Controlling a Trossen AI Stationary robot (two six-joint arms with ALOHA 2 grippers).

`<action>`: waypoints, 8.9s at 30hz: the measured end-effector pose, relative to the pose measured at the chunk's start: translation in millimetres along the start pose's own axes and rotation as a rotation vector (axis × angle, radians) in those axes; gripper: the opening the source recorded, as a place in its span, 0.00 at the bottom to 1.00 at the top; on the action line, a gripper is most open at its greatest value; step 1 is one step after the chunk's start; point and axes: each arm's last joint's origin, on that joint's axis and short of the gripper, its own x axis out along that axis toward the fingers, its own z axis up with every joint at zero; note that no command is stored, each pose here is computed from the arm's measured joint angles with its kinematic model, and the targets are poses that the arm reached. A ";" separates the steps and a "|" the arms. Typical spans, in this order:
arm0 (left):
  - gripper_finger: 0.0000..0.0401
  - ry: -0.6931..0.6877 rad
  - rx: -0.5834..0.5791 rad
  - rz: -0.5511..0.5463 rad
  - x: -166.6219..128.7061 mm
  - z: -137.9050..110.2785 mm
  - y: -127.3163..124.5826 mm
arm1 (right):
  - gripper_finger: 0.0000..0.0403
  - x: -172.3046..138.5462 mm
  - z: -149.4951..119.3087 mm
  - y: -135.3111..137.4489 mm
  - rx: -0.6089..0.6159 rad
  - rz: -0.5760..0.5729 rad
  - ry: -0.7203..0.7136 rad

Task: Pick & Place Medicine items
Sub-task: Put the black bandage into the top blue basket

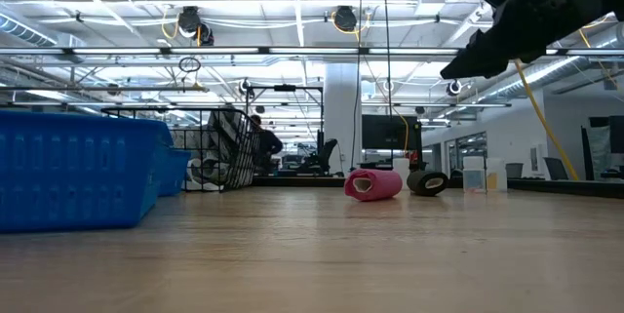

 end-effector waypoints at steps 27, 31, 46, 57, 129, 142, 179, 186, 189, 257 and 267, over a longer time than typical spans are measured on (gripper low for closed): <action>0.56 -0.072 0.093 -0.412 34.3 -47.3 52.0 | 0.65 59.9 -34.6 -47.6 0.333 -0.552 0.123; 0.56 -0.042 0.053 -0.372 38.5 -50.1 58.2 | 0.66 68.5 -45.7 -56.2 0.381 -0.599 0.172; 0.56 -0.011 0.048 -0.349 44.8 -54.3 59.0 | 0.56 75.4 -65.2 -66.6 0.424 -0.690 0.282; 0.56 -0.018 0.032 -0.334 44.6 -53.5 59.4 | 0.50 46.3 -54.6 -65.5 0.447 -0.691 0.315; 0.56 0.020 0.028 -0.286 61.7 -62.9 55.4 | 0.45 57.4 -37.8 -62.3 0.486 -0.579 0.141; 0.56 0.023 0.028 -0.286 61.7 -63.2 55.5 | 0.75 61.2 -36.6 -71.4 0.448 -0.578 0.134; 0.56 0.027 0.008 -0.287 61.8 -63.5 55.5 | 0.34 93.1 -67.0 -81.8 0.466 -0.700 0.178; 0.56 0.026 0.008 -0.284 61.8 -63.4 55.6 | 0.19 84.2 -48.0 -77.5 0.404 -0.534 0.150; 0.56 0.024 0.008 -0.278 61.8 -63.3 55.7 | 0.15 74.8 -32.4 -74.7 0.389 -0.428 0.092; 0.56 -0.008 0.237 -0.942 179.6 -71.7 -62.7 | 0.12 20.0 30.3 -7.3 0.105 0.368 -0.273; 0.54 -0.032 0.247 -0.904 182.0 -69.6 -59.9 | 0.13 24.5 27.7 -7.3 0.110 0.358 -0.254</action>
